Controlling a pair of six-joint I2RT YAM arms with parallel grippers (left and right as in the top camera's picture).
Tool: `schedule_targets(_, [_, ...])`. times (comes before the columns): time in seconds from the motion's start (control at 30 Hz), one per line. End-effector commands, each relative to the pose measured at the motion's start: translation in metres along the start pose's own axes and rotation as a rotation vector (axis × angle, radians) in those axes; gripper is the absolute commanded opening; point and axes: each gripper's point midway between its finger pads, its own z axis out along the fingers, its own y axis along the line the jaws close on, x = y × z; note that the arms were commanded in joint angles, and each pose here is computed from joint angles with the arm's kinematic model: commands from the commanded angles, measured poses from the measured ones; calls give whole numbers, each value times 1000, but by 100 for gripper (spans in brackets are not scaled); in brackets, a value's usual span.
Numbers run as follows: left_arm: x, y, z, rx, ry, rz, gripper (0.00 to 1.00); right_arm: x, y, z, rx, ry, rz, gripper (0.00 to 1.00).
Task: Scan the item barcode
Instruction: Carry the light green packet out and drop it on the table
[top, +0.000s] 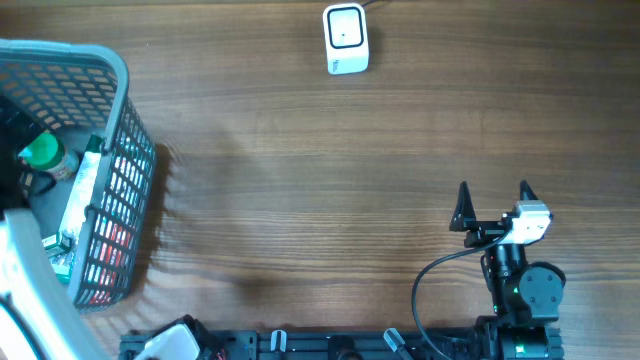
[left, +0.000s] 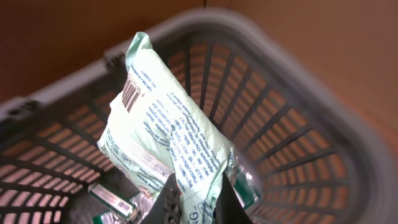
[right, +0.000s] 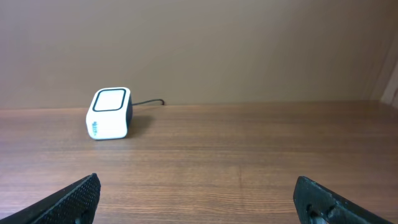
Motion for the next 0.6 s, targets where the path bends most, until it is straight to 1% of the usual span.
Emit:
schedule_targets(0.0, [-16, 3, -44, 40, -116, -27, 4, 0, 4, 0, -12, -2, 8, 100])
schedule_targets(0.1, [-15, -17, -68, 180, -139, -53, 4, 0, 5, 0, -18, -1, 9, 100])
schedule_targets(0.2, [-8, -65, -101, 446, -124, -101, 4, 0, 5, 0, -18, -2, 8, 100])
schedule_targets(0.27, [1, -94, -120, 602, -83, -102, 4, 0, 5, 0, -17, -2, 8, 100])
schedule_targets(0.3, [10, -113, -134, 699, -39, -99, 4, 0, 5, 0, -17, -2, 9, 100])
schedule_targets(0.33, [20, -128, -143, 764, 6, -94, 4, 0, 5, 0, -17, -2, 9, 100])
schedule_targets(0.37, [33, -141, -152, 811, 59, -84, 4, 0, 5, 0, -17, -2, 9, 100])
schedule_targets(0.43, [60, -160, -162, 851, 147, -17, 4, 0, 5, 0, -18, -2, 9, 100])
schedule_targets(0.57, [125, -193, -167, 854, 343, 165, 4, 0, 5, 0, -17, -2, 9, 100])
